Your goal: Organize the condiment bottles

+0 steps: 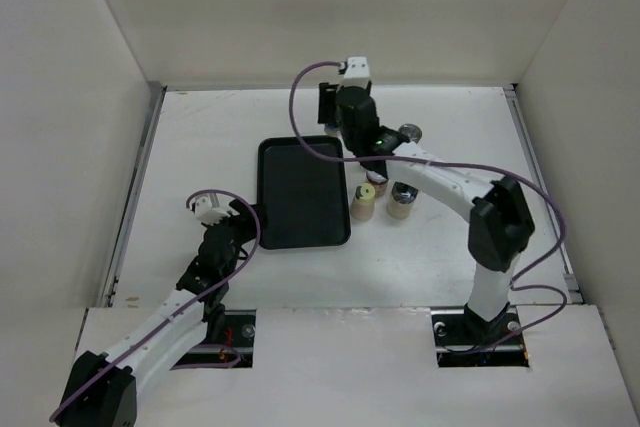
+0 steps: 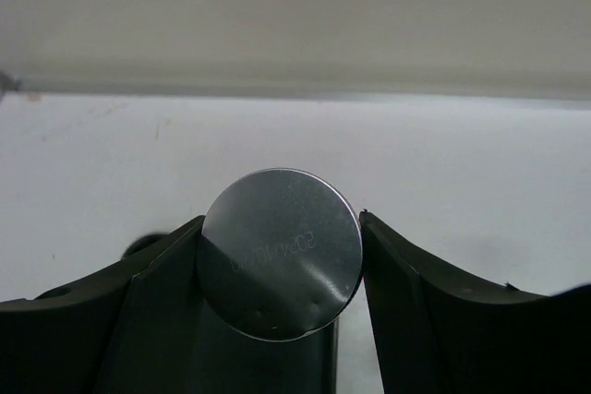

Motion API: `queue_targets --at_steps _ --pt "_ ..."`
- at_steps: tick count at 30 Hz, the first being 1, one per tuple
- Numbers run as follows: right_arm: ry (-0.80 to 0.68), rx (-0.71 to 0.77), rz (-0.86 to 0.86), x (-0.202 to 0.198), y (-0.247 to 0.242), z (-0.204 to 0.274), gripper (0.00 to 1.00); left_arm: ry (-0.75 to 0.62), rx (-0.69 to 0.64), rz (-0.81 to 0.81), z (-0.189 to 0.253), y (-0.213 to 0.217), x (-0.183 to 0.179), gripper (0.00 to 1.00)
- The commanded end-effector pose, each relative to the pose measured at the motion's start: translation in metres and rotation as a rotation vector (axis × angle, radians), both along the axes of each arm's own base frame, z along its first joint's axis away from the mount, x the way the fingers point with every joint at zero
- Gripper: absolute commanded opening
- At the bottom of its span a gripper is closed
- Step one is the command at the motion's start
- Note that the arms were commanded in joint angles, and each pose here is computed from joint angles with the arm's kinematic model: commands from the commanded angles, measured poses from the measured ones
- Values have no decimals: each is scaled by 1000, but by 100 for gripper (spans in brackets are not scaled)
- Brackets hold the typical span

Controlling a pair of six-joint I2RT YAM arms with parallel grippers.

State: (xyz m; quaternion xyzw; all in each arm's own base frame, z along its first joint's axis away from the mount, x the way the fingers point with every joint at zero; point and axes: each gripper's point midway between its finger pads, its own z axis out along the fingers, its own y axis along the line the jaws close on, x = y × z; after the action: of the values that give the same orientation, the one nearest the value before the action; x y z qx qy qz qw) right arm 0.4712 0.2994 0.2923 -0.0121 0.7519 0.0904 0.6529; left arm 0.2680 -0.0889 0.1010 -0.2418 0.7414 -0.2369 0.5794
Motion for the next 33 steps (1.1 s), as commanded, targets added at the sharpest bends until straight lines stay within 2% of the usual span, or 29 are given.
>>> queue_targets --at_steps 1,7,13,21,28,33 --pt "-100 85 66 1 40 40 51 -41 -27 9 8 -1 3 62" --pt "-26 61 74 15 65 -15 52 -47 -25 -7 10 -5 1 62" --pt "29 107 38 24 56 -46 54 -45 -20 -3 10 -6 1 63" --pt "87 113 40 23 55 -86 63 -48 -24 16 10 -1 3 64" --pt "104 107 44 21 52 -95 78 -42 -25 36 7 4 3 65" --pt "84 131 63 15 51 -75 93 -40 -31 34 6 4 4 65"
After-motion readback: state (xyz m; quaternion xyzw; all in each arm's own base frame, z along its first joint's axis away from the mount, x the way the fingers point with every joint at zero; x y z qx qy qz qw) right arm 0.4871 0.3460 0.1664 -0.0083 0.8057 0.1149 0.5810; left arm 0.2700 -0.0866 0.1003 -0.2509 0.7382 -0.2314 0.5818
